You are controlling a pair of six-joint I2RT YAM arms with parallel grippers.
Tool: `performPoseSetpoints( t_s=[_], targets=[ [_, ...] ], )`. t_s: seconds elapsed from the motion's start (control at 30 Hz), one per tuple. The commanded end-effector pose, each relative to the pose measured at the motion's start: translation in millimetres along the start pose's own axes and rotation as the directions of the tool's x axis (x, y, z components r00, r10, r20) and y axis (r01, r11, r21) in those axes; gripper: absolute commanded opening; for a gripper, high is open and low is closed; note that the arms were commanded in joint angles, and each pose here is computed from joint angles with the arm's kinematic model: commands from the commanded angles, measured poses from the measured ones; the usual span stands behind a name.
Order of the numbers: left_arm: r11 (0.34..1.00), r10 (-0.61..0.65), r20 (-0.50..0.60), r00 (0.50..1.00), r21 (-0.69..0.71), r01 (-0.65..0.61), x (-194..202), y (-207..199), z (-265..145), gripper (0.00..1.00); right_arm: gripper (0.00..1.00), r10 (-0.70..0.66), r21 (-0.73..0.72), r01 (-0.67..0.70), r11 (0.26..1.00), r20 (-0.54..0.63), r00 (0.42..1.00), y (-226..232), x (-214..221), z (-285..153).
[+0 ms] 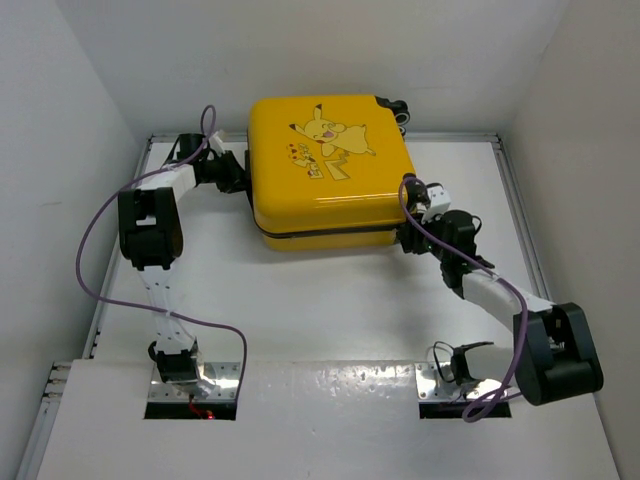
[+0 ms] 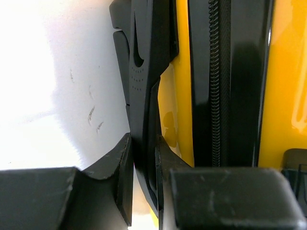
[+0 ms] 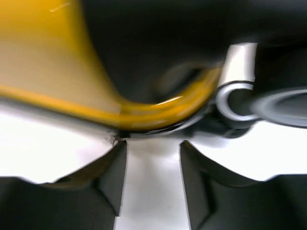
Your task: Pack the luggage
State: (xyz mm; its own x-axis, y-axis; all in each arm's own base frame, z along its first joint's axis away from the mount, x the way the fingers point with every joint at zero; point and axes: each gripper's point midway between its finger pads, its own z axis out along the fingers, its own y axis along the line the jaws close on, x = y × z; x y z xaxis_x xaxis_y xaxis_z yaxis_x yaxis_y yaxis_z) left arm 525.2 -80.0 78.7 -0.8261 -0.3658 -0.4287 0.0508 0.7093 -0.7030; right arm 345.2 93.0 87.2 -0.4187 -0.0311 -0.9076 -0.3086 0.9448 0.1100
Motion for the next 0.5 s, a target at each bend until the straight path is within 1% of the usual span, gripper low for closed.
performPoseSetpoints(
  t_s=[0.0, 0.07, 0.13, 0.2, 0.3, 0.33, 0.43, 0.47],
  targets=[
    [0.981, -0.081, -0.018, 0.997, -0.176, 0.077, 11, 75, -20, 0.00, 0.50, -0.046, -0.229, 0.040, 0.973, -0.023, 0.999, 40, -5, -12],
    [0.982, -0.088, -0.027, 0.996, -0.170, 0.082, 15, 75, -19, 0.00, 0.51, -0.039, -0.238, 0.031, 0.971, -0.028, 0.999, 43, 0, -15],
    [0.981, -0.095, -0.034, 0.995, -0.173, 0.088, 19, 76, -18, 0.00, 0.51, -0.021, -0.259, 0.003, 0.966, -0.066, 0.998, 47, 7, -16],
    [0.982, -0.089, -0.028, 0.996, -0.170, 0.083, 17, 74, -21, 0.00, 0.52, -0.014, -0.259, 0.002, 0.966, -0.048, 0.999, 48, 3, -15],
    [0.982, -0.090, -0.041, 0.995, -0.169, 0.082, 22, 72, -18, 0.00, 0.52, -0.007, -0.235, -0.006, 0.972, -0.055, 0.998, 46, 10, -11],
    [0.982, -0.090, -0.041, 0.995, -0.169, 0.082, 22, 72, -18, 0.00, 0.52, -0.007, -0.222, 0.001, 0.975, -0.024, 1.000, 44, 5, -8],
    [0.984, -0.091, -0.056, 0.994, -0.160, 0.081, 28, 69, -14, 0.00, 0.48, 0.023, -0.161, -0.022, 0.987, 0.000, 1.000, 34, 1, 3],
    [0.984, -0.091, -0.056, 0.994, -0.160, 0.081, 28, 68, -14, 0.00, 0.47, 0.027, -0.159, -0.023, 0.987, 0.021, 0.999, 35, -5, 5]
  ],
)
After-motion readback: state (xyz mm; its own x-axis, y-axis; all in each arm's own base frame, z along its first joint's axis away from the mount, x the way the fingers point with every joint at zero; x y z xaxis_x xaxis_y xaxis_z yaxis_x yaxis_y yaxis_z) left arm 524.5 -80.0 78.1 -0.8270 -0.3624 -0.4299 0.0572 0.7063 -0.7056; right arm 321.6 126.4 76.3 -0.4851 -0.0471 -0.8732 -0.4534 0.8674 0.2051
